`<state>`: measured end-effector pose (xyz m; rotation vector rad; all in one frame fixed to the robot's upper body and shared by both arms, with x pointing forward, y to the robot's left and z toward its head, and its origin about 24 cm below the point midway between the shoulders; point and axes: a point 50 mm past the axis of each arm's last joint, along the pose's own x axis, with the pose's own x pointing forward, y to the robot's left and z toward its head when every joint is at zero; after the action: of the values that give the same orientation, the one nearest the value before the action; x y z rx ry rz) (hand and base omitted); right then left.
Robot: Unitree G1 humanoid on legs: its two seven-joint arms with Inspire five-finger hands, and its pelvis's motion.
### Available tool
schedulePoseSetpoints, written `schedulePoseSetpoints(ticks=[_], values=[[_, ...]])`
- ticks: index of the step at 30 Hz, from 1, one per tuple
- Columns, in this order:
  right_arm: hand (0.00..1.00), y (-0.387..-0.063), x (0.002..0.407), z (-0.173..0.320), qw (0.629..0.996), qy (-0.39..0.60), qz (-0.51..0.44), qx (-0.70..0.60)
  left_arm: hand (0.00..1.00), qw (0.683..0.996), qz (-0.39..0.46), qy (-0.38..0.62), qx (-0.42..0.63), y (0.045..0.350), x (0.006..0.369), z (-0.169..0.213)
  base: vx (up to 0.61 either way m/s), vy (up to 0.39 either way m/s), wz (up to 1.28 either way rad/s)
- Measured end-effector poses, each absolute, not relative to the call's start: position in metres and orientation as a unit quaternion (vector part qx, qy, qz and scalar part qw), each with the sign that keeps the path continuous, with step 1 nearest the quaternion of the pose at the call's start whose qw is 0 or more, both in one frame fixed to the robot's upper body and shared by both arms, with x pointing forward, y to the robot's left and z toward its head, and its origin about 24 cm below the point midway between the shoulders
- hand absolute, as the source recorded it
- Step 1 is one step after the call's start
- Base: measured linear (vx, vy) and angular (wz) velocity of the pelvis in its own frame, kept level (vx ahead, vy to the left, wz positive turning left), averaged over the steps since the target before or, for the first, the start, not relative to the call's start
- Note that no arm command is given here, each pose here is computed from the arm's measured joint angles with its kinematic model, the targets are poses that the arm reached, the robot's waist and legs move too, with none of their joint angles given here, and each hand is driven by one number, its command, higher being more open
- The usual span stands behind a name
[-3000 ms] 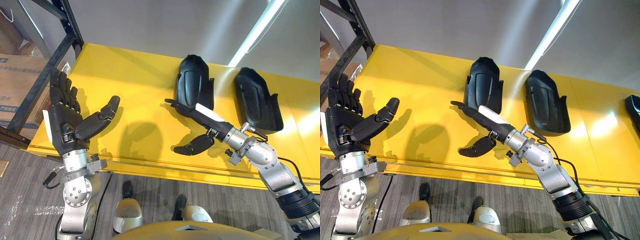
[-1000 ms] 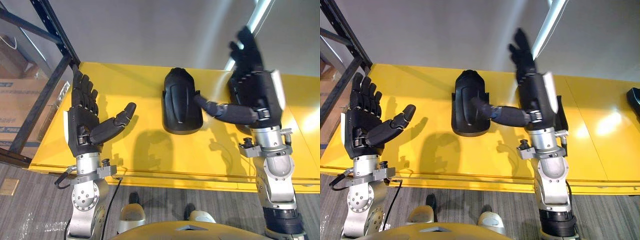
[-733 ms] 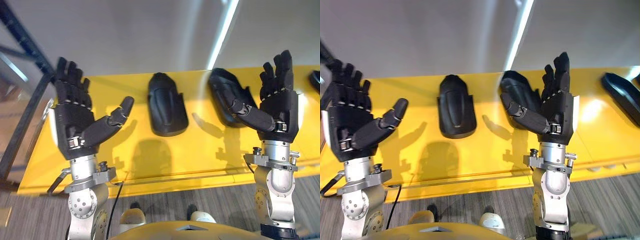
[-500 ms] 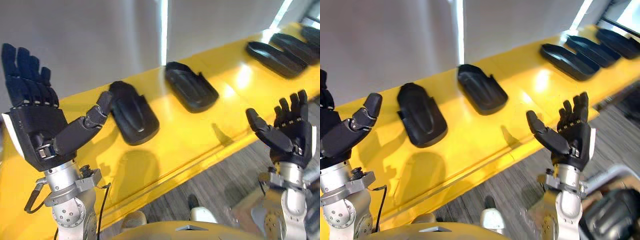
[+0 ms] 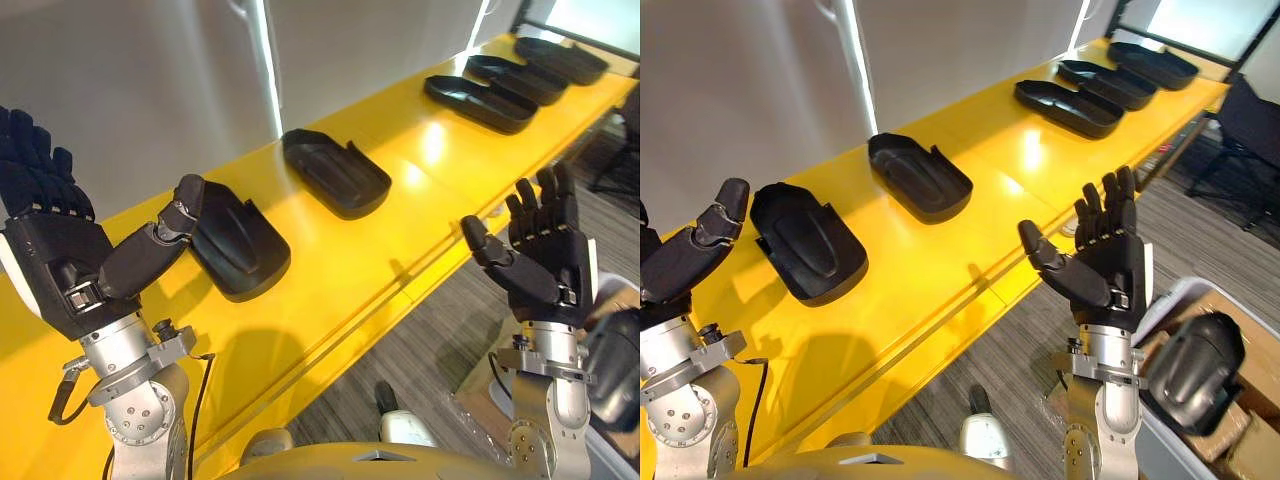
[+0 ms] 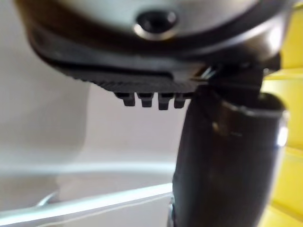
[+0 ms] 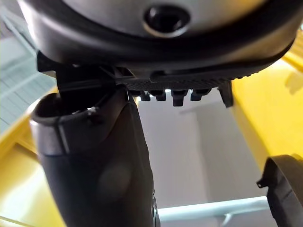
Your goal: Walk over and take three plastic housings, then place them on the shelf
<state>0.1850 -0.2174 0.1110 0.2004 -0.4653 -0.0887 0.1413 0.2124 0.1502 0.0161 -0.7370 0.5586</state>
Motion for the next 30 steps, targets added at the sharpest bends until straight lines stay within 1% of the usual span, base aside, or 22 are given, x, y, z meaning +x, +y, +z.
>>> schedulePoseSetpoints(ticks=[2, 4, 5, 6, 8, 9, 10, 11, 12, 13, 14, 15, 16, 17, 20, 23, 25, 27, 29, 30], values=[[1.0, -0.217, 0.202, 0.113, 0.966, -0.234, -0.038, 0.099, 1.0, 0.882, 0.294, -0.368, 0.006, 0.218, 0.139, 0.153, 0.09, -0.032, -0.02], [1.0, -0.217, 0.209, 0.102, 0.968, -0.21, -0.061, 0.12, 1.0, 0.867, 0.316, -0.385, 0.008, 0.216, 0.139, 0.156, 0.06, -0.008, -0.29], [1.0, -0.217, 0.206, 0.096, 0.97, -0.197, -0.072, 0.126, 1.0, 0.863, 0.319, -0.392, 0.011, 0.214, 0.139, 0.157, 0.01, 0.078, -0.71], [1.0, -0.215, 0.191, 0.077, 0.971, -0.159, -0.098, 0.148, 1.0, 0.858, 0.309, -0.41, 0.004, 0.208, 0.139, 0.161, -0.02, 0.121, -0.81], [1.0, -0.212, 0.178, 0.065, 0.969, -0.134, -0.11, 0.176, 1.0, 0.86, 0.296, -0.416, 0.015, 0.202, 0.14, 0.163, -0.13, 0.176, -0.76], [1.0, -0.207, 0.161, 0.052, 0.963, -0.112, -0.106, 0.222, 1.0, 0.861, 0.273, -0.427, 0.041, 0.197, 0.141, 0.167, -0.24, 0.166, -0.64], [1.0, -0.202, 0.157, 0.048, 0.96, -0.106, -0.098, 0.239, 1.0, 0.862, 0.266, -0.429, 0.054, 0.197, 0.141, 0.168, -0.35, 0.123, -0.75], [1.0, -0.191, 0.153, 0.047, 0.96, -0.103, -0.062, 0.254, 1.0, 0.862, 0.264, -0.427, 0.068, 0.199, 0.14, 0.168, -0.35, 0.006, -0.72], [1.0, -0.18, 0.158, 0.056, 0.96, -0.119, -0.007, 0.253, 1.0, 0.863, 0.273, -0.419, 0.071, 0.201, 0.14, 0.167, -0.35, -0.007, -0.73], [1.0, -0.174, 0.164, 0.062, 0.959, -0.132, 0.023, 0.249, 1.0, 0.862, 0.283, -0.416, 0.07, 0.203, 0.139, 0.166, -0.33, -0.012, -0.75], [1.0, -0.16, 0.18, 0.076, 0.955, -0.16, 0.086, 0.233, 1.0, 0.857, 0.303, -0.411, 0.067, 0.206, 0.139, 0.165, -0.25, -0.015, -0.56], [1.0, -0.152, 0.188, 0.082, 0.952, -0.171, 0.111, 0.228, 1.0, 0.855, 0.309, -0.411, 0.068, 0.208, 0.139, 0.166, -0.27, -0.07, -0.46], [1.0, -0.137, 0.2, 0.093, 0.946, -0.193, 0.144, 0.215, 1.0, 0.852, 0.312, -0.414, 0.071, 0.211, 0.139, 0.167, -0.19, -0.148, -0.24], [1.0, -0.124, 0.21, 0.098, 0.944, -0.204, 0.154, 0.207, 1.0, 0.853, 0.311, -0.415, 0.062, 0.212, 0.138, 0.169, -0.17, -0.189, -0.2], [1.0, -0.113, 0.226, 0.089, 0.955, -0.183, 0.123, 0.196, 1.0, 0.857, 0.317, -0.405, 0.03, 0.215, 0.137, 0.167, -0.17, -0.4, -0.37], [1.0, -0.115, 0.219, 0.07, 0.965, -0.138, 0.09, 0.205, 1.0, 0.856, 0.332, -0.396, -0.021, 0.218, 0.134, 0.164, -0.13, -0.519, -0.64], [1.0, -0.123, 0.214, 0.059, 0.97, -0.108, 0.077, 0.204, 1.0, 0.855, 0.35, -0.379, -0.051, 0.217, 0.132, 0.158, -0.1, -0.525, -0.58], [1.0, -0.143, 0.209, 0.048, 0.979, -0.074, 0.054, 0.18, 1.0, 0.856, 0.362, -0.361, -0.08, 0.214, 0.13, 0.151, -0.08, -0.611, -0.3], [1.0, -0.159, 0.204, 0.041, 0.985, -0.055, 0.028, 0.158, 1.0, 0.862, 0.344, -0.359, -0.099, 0.211, 0.132, 0.151, -0.08, -0.424, -0.2], [1.0, -0.171, 0.196, 0.036, 0.988, -0.046, 0.007, 0.146, 1.0, 0.873, 0.318, -0.355, -0.103, 0.208, 0.134, 0.151, -0.1, -0.28, -0.38]])
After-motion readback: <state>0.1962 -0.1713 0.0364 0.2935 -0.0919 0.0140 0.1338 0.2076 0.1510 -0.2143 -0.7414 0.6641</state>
